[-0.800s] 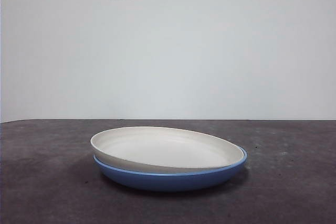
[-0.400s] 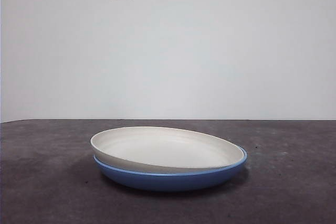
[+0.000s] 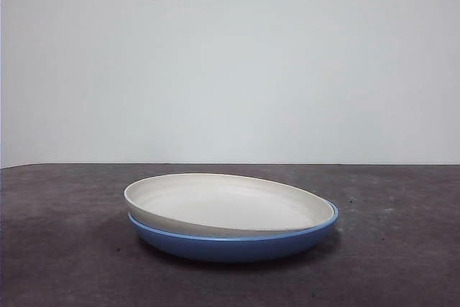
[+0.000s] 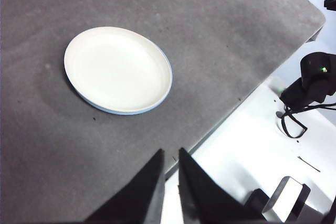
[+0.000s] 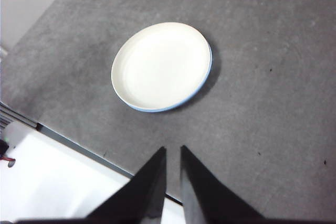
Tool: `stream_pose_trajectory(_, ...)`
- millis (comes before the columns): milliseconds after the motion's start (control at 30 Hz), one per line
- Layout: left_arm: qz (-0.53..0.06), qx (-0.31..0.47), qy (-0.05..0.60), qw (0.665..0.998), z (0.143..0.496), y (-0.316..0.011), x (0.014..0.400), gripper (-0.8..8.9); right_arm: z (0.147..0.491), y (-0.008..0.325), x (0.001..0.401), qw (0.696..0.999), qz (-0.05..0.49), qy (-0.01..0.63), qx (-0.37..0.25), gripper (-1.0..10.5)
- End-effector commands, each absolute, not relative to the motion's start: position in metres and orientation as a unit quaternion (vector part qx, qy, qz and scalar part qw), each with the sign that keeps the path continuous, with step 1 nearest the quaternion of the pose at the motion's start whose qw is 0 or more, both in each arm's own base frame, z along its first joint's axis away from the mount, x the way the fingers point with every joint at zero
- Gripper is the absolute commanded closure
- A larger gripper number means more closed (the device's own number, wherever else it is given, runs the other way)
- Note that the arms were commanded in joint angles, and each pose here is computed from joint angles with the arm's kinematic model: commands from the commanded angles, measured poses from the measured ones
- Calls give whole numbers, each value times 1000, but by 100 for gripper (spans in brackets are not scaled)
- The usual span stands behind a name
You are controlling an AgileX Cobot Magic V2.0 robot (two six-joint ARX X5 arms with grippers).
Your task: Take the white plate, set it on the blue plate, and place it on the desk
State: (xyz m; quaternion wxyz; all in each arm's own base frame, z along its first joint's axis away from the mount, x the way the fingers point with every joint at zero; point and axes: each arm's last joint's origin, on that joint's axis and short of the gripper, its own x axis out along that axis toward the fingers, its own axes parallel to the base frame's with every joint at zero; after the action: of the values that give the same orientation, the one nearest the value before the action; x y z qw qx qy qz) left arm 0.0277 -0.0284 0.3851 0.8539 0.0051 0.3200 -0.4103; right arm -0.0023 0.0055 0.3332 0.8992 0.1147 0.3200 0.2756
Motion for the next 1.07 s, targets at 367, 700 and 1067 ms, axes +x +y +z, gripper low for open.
stream_pose_trajectory(367,-417,12,303,857,389,-29,28,788,340,5,-2,906,285,293,114,918)
stream_pose_trajectory(700,-345,-13,307,887,372,-26,37,789,340,5,-2,906,285,293,114,918)
stream_pose_trajectory(1067,-244,18,79,966,273,-20,84,789,340,5,-2,906,285,293,114,918)
